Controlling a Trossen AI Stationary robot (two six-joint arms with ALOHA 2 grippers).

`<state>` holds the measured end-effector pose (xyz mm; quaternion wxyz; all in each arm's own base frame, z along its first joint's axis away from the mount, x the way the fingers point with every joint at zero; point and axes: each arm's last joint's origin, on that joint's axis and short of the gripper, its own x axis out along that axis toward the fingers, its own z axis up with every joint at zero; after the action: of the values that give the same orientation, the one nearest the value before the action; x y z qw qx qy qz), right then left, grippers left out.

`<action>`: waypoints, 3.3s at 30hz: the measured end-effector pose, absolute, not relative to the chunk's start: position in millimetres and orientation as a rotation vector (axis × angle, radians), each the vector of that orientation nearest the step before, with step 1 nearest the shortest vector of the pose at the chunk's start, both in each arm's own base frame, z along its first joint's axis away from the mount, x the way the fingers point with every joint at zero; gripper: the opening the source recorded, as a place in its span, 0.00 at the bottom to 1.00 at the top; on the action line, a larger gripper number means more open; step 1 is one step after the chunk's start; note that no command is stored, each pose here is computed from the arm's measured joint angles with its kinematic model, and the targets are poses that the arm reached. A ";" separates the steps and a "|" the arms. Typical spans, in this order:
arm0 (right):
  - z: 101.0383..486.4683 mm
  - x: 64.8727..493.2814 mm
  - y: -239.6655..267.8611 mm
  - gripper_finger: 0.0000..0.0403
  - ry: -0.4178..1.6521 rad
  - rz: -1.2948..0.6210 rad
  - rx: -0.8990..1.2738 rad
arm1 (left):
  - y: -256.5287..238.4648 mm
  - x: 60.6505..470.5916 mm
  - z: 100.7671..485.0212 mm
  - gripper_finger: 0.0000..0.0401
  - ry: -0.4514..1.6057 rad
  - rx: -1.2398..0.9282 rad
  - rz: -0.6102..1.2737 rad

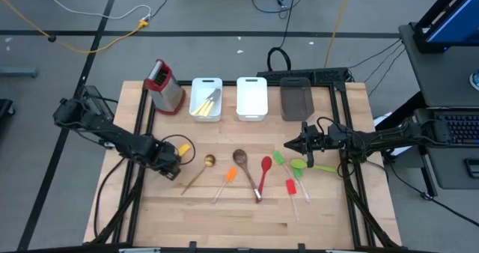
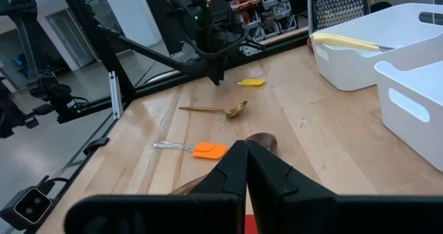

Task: Pick & Place Kitchen Items
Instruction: Put the yellow spatula into the black bin

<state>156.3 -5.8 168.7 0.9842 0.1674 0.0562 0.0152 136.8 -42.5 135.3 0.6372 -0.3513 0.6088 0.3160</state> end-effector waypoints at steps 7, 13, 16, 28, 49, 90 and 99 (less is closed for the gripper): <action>169.0 156.4 -5.8 0.00 0.110 0.031 0.337 | -30.1 148.5 137.0 0.26 1.236 -0.786 0.763; 169.4 156.4 -5.8 0.00 0.105 0.031 0.348 | -19.3 169.6 142.6 0.26 0.973 -0.753 0.748; 169.5 156.4 -5.8 0.00 0.105 0.030 0.371 | -12.1 172.8 141.5 0.26 0.959 -0.750 0.776; 171.0 156.6 -5.7 0.00 0.090 0.034 0.383 | -8.4 159.2 145.7 0.32 1.089 -0.800 0.741; 170.8 156.6 -5.7 0.00 0.091 0.034 0.361 | -51.8 135.7 147.9 0.33 1.005 -0.703 0.711; 170.8 156.6 -5.8 0.00 0.092 0.033 0.353 | -61.6 119.9 118.6 0.59 0.753 -0.630 0.682; 170.8 156.5 -5.9 0.00 0.091 0.033 0.353 | -59.1 126.7 103.6 0.53 0.809 -0.509 0.740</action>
<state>156.5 -5.9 170.8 0.9833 0.1756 0.0454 0.0162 126.7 -59.1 103.6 0.8228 -0.2392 0.3803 0.3480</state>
